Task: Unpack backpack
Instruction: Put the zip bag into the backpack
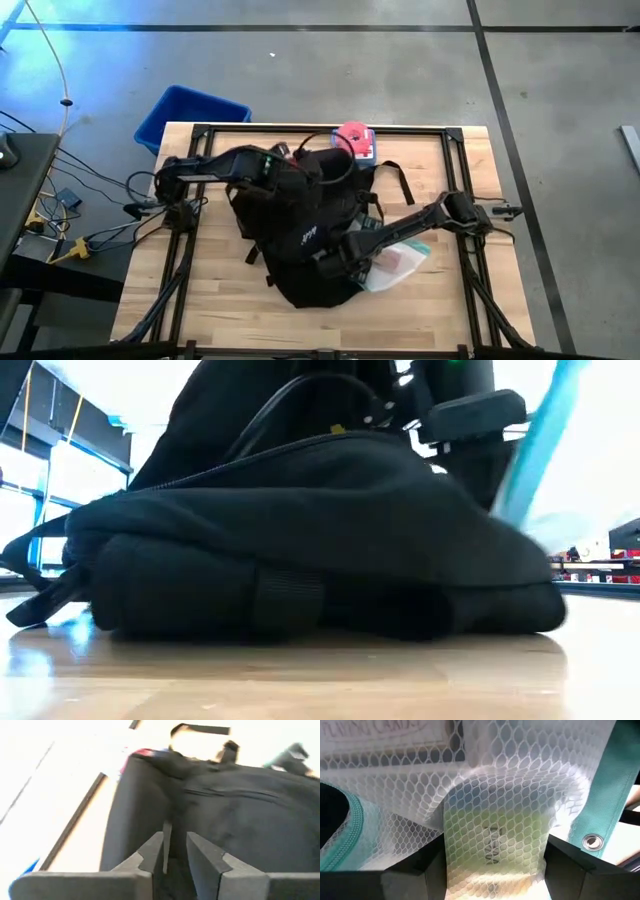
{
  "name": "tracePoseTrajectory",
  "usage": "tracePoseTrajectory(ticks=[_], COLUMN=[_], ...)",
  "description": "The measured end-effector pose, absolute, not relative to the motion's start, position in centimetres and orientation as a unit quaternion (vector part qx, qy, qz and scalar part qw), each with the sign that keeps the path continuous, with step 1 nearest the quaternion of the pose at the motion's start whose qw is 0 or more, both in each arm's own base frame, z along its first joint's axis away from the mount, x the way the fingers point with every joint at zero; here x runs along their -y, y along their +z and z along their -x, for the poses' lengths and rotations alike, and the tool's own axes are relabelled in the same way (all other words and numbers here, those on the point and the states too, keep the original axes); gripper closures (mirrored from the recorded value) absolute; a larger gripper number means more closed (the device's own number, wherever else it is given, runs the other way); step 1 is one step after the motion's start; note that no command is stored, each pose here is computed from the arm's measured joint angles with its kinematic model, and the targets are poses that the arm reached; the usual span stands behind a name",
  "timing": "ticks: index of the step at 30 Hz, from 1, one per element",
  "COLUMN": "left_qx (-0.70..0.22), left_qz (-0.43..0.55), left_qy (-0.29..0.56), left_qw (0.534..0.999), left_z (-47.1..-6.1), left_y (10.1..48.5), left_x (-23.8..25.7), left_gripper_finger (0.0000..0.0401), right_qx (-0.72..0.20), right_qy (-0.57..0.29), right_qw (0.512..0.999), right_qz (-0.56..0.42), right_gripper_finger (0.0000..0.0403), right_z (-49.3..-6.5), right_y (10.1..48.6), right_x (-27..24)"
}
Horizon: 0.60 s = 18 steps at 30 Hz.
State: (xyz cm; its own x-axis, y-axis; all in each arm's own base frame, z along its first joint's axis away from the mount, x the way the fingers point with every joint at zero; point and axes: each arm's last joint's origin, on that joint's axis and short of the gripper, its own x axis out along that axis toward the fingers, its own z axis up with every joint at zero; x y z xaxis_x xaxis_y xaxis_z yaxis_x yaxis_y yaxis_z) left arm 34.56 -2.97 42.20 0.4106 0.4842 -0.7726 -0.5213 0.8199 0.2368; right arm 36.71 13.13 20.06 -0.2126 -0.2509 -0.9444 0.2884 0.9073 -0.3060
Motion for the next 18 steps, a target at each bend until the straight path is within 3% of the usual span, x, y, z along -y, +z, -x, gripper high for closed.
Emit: tracePoseTrajectory(ticks=[8, 18], left_qx=[-0.482, -0.631], left_qz=[0.057, 0.098], left_qy=[0.389, 0.462], left_qw=[0.783, 0.616], left_z=[-35.1, -32.5], left_y=[40.1, 30.5], left_x=[-4.6, -13.6], left_gripper_finger=[0.0379, 0.0400], right_qx=[-0.766, -0.775], right_qy=[-0.215, -0.199], right_qw=[0.606, 0.600], right_qz=[0.004, 0.007], right_gripper_finger=[0.0176, 0.0176], right_z=[-35.2, -34.5], right_y=[20.3, 20.0], right_x=[-15.2, -16.5])
